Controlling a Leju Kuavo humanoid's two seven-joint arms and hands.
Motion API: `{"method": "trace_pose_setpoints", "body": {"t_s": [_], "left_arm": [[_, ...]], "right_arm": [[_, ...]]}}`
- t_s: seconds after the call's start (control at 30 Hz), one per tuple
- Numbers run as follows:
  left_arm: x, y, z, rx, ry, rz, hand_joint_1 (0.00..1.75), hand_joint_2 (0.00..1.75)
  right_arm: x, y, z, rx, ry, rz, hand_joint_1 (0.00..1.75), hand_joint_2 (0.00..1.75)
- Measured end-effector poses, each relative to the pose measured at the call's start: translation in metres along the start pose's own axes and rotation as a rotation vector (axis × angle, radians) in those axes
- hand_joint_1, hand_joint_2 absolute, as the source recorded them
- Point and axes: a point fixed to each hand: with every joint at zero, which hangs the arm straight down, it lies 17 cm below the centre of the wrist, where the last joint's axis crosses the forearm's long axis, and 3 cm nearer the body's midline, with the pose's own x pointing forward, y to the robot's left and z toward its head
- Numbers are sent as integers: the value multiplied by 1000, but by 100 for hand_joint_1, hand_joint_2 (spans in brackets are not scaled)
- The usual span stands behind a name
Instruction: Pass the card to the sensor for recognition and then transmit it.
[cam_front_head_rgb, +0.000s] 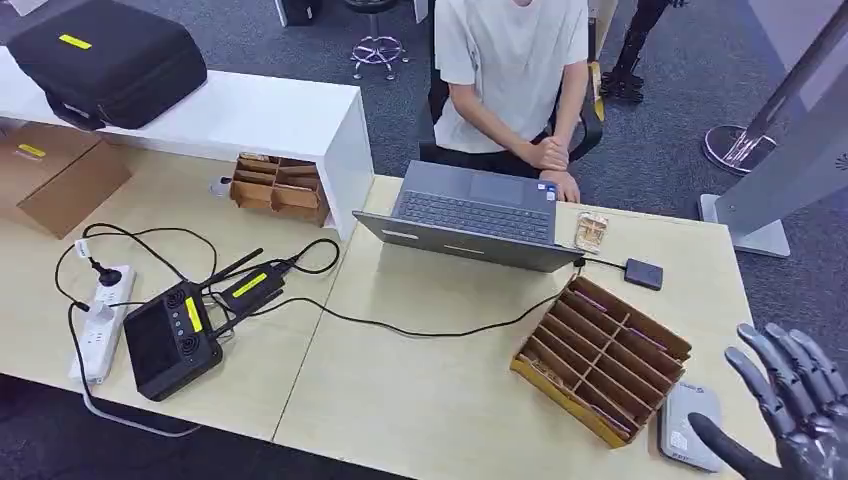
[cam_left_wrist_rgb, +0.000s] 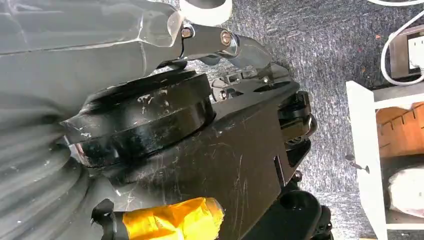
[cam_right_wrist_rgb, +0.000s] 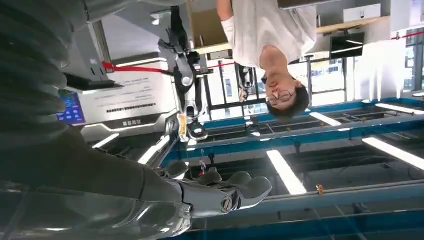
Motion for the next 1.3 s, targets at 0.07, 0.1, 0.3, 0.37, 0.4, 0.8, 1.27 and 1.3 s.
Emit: {"method": "trace_pose_setpoints", "body": {"t_s": [0.07, 0.1, 0.3, 0.37, 0.4, 0.8, 1.27, 1.3], "left_arm": [[0, 0, 0, 0, 0, 0, 0, 175], [0, 0, 0, 0, 0, 0, 0, 175], [0, 0, 0, 2, 1, 8, 0, 175], [0, 0, 0, 4, 1, 14, 0, 175], [0, 1, 0, 5, 1, 16, 0, 175], [1, 0, -1, 10, 27, 31, 0, 175], [1, 0, -1, 11, 27, 30, 0, 175], [1, 0, -1, 11, 27, 30, 0, 175]], "right_arm": [[0, 0, 0, 0, 1, 1, 0, 175], [0, 0, 0, 0, 1, 1, 0, 175], [4, 12, 13, 49, 14, -27, 0, 175], [8, 17, 21, 63, 30, -46, 0, 175], [10, 19, 25, 66, 41, -55, 0, 175], [39, 118, 52, 209, 242, -391, 0, 175], [52, 144, 58, 254, 259, -448, 0, 175], [52, 145, 58, 256, 260, -449, 0, 175]]}}
